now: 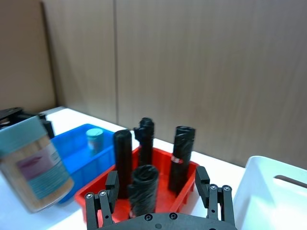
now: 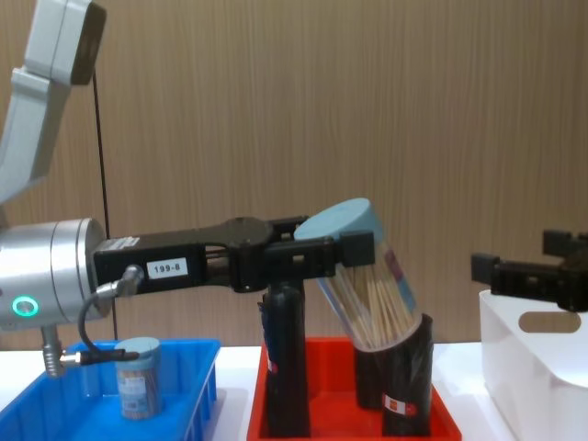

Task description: Pick the cotton swabs from the blue box and place them into the white box.

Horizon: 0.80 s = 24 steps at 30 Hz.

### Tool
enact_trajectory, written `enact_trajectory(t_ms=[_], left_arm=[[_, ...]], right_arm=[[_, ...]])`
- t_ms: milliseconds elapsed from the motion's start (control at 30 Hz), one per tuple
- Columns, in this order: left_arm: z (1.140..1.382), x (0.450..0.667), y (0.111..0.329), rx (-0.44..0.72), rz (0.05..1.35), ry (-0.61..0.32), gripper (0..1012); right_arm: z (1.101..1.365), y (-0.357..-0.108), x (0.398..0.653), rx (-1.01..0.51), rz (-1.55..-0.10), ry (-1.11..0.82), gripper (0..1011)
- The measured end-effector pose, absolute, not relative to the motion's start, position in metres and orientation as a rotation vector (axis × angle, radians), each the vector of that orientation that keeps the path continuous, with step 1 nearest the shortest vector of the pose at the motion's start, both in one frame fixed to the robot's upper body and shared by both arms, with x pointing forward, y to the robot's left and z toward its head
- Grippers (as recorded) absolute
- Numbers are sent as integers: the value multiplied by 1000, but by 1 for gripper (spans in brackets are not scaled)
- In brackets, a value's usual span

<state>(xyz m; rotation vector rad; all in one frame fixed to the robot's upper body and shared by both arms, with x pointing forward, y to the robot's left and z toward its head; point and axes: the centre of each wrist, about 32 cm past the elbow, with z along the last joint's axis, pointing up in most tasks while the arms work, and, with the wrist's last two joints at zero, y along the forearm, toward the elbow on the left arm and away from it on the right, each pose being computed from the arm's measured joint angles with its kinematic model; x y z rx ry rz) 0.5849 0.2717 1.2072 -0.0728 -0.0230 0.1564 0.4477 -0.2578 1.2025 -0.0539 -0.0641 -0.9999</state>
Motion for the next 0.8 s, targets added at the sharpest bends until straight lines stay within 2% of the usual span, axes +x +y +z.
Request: enact_trajectory(t_ms=[467, 800], left_arm=[[1207, 585, 272, -73, 153, -24, 669], [1207, 585, 272, -73, 153, -24, 669]], right_arm=[[1218, -279, 456, -141, -781, -4, 1002], [1226, -281, 464, -193, -665, 13, 1001]])
